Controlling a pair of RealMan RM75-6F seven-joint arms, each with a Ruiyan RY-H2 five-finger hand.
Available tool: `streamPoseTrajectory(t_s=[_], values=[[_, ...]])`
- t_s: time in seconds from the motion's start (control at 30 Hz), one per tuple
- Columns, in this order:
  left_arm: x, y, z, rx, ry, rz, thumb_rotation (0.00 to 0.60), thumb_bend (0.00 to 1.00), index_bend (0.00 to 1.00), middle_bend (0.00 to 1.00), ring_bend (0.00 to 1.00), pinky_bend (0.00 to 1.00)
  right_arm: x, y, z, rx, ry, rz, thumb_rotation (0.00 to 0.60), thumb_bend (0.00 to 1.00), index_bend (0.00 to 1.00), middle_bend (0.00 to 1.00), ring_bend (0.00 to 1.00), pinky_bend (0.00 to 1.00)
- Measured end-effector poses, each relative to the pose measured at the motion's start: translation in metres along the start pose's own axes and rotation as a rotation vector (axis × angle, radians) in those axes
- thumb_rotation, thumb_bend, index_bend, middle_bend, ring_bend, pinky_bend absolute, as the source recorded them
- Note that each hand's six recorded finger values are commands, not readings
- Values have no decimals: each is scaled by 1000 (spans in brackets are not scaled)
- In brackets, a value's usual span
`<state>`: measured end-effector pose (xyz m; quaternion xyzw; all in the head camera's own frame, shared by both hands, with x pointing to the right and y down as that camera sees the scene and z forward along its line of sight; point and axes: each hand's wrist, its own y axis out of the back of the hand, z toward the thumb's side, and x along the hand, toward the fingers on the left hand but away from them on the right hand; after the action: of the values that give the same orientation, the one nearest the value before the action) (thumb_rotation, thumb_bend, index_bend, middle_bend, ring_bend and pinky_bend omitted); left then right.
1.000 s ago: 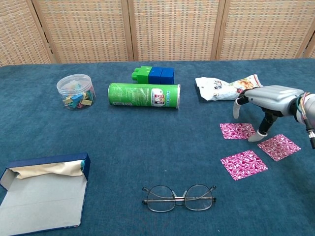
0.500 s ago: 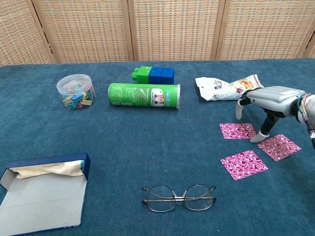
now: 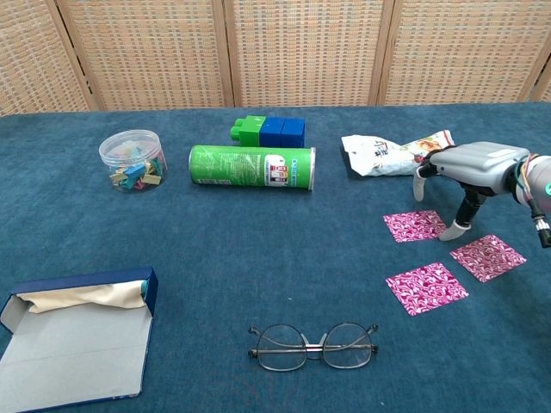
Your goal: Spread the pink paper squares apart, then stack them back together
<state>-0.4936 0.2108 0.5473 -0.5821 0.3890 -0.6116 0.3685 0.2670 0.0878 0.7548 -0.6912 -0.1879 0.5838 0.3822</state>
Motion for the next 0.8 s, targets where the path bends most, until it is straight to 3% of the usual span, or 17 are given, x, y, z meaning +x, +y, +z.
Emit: streamPoseTrajectory(t_s=[0.8], values=[[0,-3,-2,-1,4,-6,600,133,36,0,0,0,-2,3,9,20,19,32,600,131,358,210,0,0]])
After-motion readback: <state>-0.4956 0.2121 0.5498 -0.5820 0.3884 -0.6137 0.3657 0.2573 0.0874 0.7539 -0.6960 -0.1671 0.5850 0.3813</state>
